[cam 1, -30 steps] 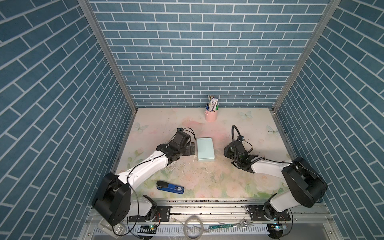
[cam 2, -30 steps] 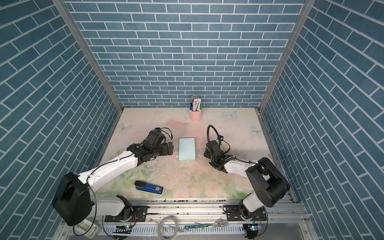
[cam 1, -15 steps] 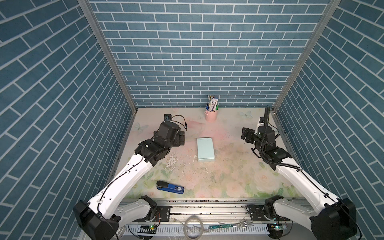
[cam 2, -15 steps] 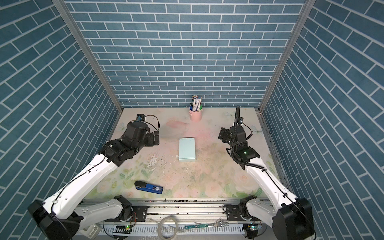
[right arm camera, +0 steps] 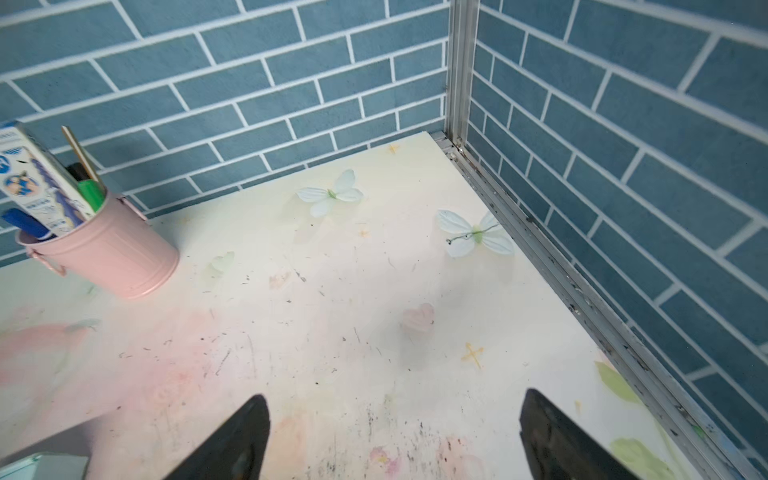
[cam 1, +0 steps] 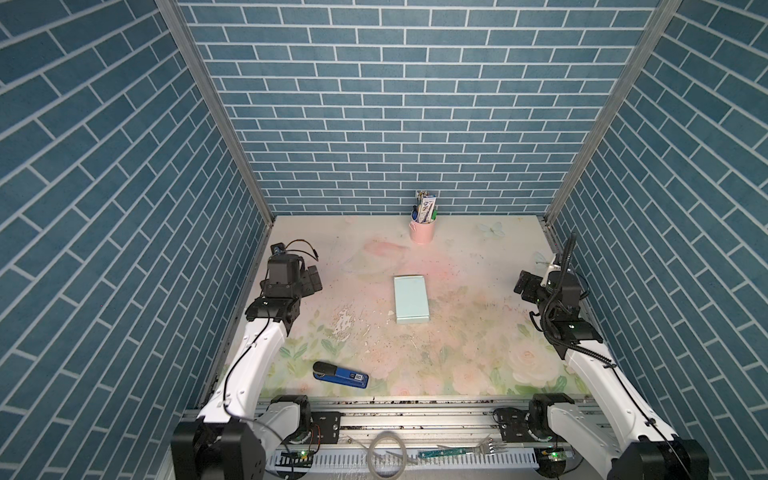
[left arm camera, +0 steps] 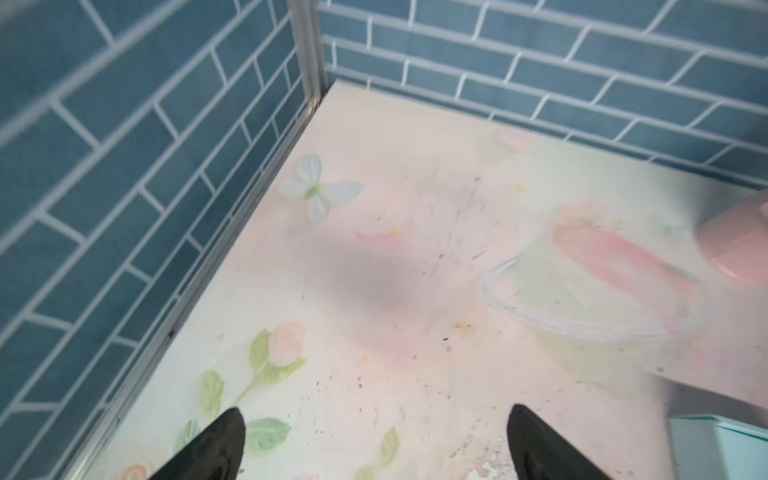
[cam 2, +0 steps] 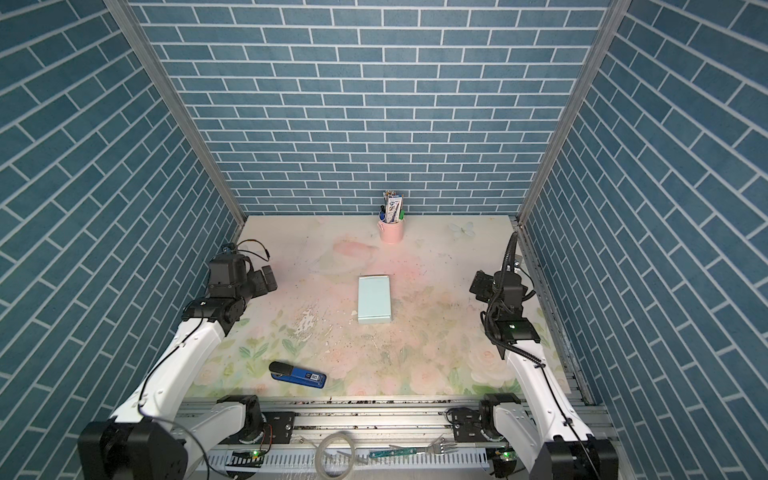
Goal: Fold the paper box
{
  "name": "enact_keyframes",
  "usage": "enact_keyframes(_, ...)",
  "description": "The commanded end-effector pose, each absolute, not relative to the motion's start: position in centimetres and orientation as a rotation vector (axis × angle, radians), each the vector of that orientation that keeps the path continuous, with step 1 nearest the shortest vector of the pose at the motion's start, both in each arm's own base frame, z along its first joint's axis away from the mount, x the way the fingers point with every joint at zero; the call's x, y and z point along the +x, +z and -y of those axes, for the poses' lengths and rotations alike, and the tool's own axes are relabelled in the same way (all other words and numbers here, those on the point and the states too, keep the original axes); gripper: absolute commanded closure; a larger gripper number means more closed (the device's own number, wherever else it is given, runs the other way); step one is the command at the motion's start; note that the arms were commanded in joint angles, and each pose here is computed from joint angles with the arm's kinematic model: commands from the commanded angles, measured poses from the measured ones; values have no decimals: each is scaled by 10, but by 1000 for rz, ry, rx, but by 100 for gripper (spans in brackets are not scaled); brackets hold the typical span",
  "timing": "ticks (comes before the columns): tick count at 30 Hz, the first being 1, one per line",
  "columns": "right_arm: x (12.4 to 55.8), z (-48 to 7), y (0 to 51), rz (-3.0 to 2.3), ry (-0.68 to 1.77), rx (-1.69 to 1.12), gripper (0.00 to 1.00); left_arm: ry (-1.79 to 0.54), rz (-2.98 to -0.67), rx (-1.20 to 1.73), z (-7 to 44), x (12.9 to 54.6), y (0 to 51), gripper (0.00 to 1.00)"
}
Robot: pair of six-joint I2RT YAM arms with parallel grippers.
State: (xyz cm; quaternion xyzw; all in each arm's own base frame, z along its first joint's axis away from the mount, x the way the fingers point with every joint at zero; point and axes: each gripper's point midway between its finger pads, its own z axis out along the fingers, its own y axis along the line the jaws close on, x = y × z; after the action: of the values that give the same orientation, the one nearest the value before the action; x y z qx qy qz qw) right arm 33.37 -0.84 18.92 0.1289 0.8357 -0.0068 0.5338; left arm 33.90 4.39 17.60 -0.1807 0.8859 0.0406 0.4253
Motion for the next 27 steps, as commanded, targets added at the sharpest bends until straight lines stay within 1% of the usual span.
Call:
enact_keyframes(1, 344, 10, 191, -1940, -18, 272, 7, 11, -2145, -476, -46, 359, 169, 0)
enact_keyframes(5, 349, 19, 173, -1960, -48, 286, 7, 80, -2128, -426, -53, 361, 146, 1)
enact_keyframes(10, 351, 22, 143, -2014, -58, 268, 7, 57, -2027, -376, -48, 356, 148, 0)
enact_keyframes(14, 351, 33, 148, -1957, -90, 264, 7, 93, -1984, -326, -49, 356, 145, 0)
enact_keyframes(17, 355, 39, 151, -1895, -86, 260, 7, 52, -1971, -297, -41, 362, 140, 1)
enact_keyframes(22, 363, 44, 140, -1869, -99, 268, 7, 53, -1914, -249, -37, 367, 140, 0)
enact_keyframes(27, 369, 49, 119, -1873, -143, 257, 7, 74, -1913, -163, -31, 370, 127, 0)
